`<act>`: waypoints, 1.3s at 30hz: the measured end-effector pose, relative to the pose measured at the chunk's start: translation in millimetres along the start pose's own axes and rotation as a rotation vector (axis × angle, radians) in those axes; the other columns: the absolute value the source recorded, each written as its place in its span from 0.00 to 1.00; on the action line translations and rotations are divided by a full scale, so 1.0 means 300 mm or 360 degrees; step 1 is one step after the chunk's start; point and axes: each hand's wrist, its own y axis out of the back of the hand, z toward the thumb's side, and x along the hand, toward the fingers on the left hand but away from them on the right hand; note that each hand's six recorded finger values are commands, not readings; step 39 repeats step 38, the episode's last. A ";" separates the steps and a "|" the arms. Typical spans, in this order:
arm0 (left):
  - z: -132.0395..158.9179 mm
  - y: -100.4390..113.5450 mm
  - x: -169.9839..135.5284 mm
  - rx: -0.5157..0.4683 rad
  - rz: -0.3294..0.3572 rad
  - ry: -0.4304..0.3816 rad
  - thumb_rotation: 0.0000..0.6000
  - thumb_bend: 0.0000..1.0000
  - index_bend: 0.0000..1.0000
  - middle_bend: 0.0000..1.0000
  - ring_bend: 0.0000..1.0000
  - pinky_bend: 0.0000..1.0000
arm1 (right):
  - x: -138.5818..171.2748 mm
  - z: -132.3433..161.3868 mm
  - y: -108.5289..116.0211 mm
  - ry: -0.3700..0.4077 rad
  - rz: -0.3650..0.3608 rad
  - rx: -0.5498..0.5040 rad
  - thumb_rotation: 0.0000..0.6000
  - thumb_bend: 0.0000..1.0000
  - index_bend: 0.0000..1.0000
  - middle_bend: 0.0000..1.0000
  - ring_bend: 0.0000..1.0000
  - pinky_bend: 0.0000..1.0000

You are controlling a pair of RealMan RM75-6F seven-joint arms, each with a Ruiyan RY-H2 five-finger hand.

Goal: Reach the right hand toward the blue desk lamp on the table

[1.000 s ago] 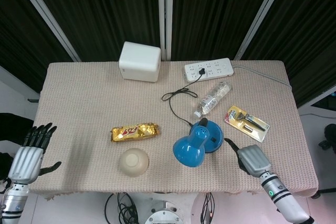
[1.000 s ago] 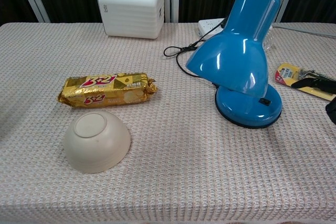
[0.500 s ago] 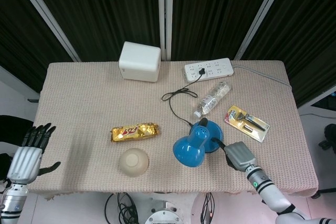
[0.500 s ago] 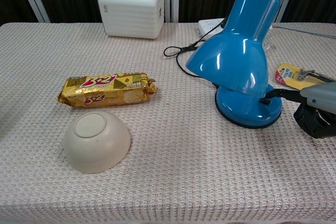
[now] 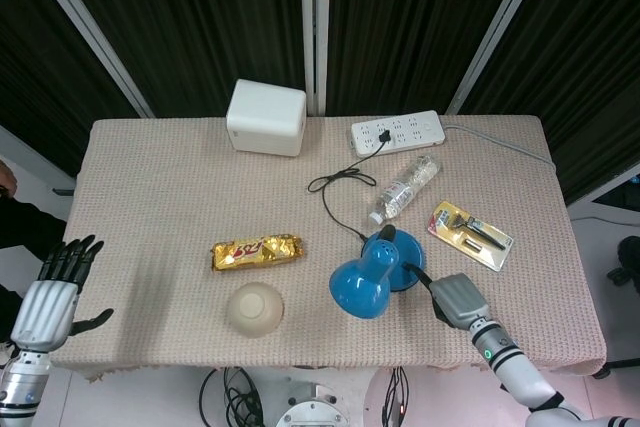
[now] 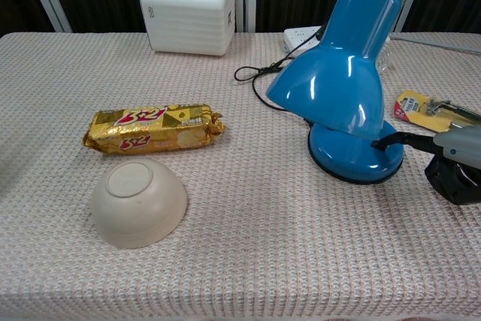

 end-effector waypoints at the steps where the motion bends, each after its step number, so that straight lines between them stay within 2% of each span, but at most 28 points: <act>1: 0.000 0.001 0.000 0.0002 0.0001 0.0000 1.00 0.07 0.00 0.00 0.00 0.00 | 0.001 -0.002 -0.004 -0.0002 0.0007 0.0001 1.00 0.98 0.00 0.81 0.70 0.70; 10: 0.003 0.004 0.001 0.0007 0.0001 0.0000 1.00 0.07 0.00 0.00 0.00 0.00 | 0.005 -0.016 -0.032 -0.0018 0.0057 -0.0004 1.00 0.97 0.00 0.81 0.70 0.70; 14: 0.007 0.009 0.001 0.0009 0.0008 -0.0004 1.00 0.07 0.00 0.00 0.00 0.00 | 0.007 -0.019 -0.019 -0.0021 0.0025 -0.0013 1.00 0.96 0.00 0.81 0.70 0.70; 18: 0.009 0.014 -0.001 0.0012 0.0013 -0.0004 1.00 0.07 0.00 0.00 0.00 0.00 | 0.018 -0.025 0.026 -0.0030 -0.0086 -0.0031 1.00 0.96 0.00 0.80 0.70 0.70; 24: 0.012 0.016 -0.001 0.0009 0.0015 -0.0008 1.00 0.07 0.00 0.00 0.00 0.00 | 0.096 -0.070 0.133 -0.0067 -0.0381 -0.0085 1.00 0.94 0.00 0.76 0.69 0.70; 25: 0.014 0.016 -0.001 0.0008 0.0014 -0.0010 1.00 0.07 0.00 0.00 0.00 0.00 | 0.122 -0.089 0.152 -0.0085 -0.0451 -0.0101 1.00 0.91 0.00 0.72 0.67 0.69; 27: 0.017 0.017 0.000 0.0009 0.0012 -0.0014 1.00 0.07 0.00 0.00 0.00 0.00 | 0.168 -0.127 0.177 -0.0130 -0.0558 -0.0110 1.00 0.71 0.00 0.53 0.51 0.56; 29: 0.021 0.017 0.000 0.0011 0.0011 -0.0018 1.00 0.07 0.00 0.00 0.00 0.00 | 0.231 -0.186 0.194 -0.0212 -0.0674 -0.0086 1.00 0.22 0.00 0.15 0.14 0.19; 31: 0.024 0.018 0.000 0.0011 0.0009 -0.0020 1.00 0.06 0.00 0.00 0.00 0.00 | 0.298 -0.259 0.196 -0.0324 -0.0773 -0.0040 1.00 0.01 0.00 0.00 0.00 0.01; 34: 0.026 0.016 0.003 0.0014 0.0002 -0.0021 1.00 0.07 0.00 0.00 0.00 0.00 | 0.374 -0.350 0.177 -0.0467 -0.0838 -0.0047 1.00 0.00 0.00 0.00 0.00 0.00; 38: 0.031 0.019 0.013 0.0020 0.0005 -0.0033 1.00 0.07 0.00 0.00 0.00 0.00 | 0.431 -0.426 0.146 -0.0606 -0.0821 -0.0104 1.00 0.00 0.00 0.00 0.00 0.00; 39: 0.031 0.019 0.013 0.0020 0.0005 -0.0033 1.00 0.07 0.00 0.00 0.00 0.00 | 0.431 -0.426 0.146 -0.0606 -0.0821 -0.0104 1.00 0.00 0.00 0.00 0.00 0.00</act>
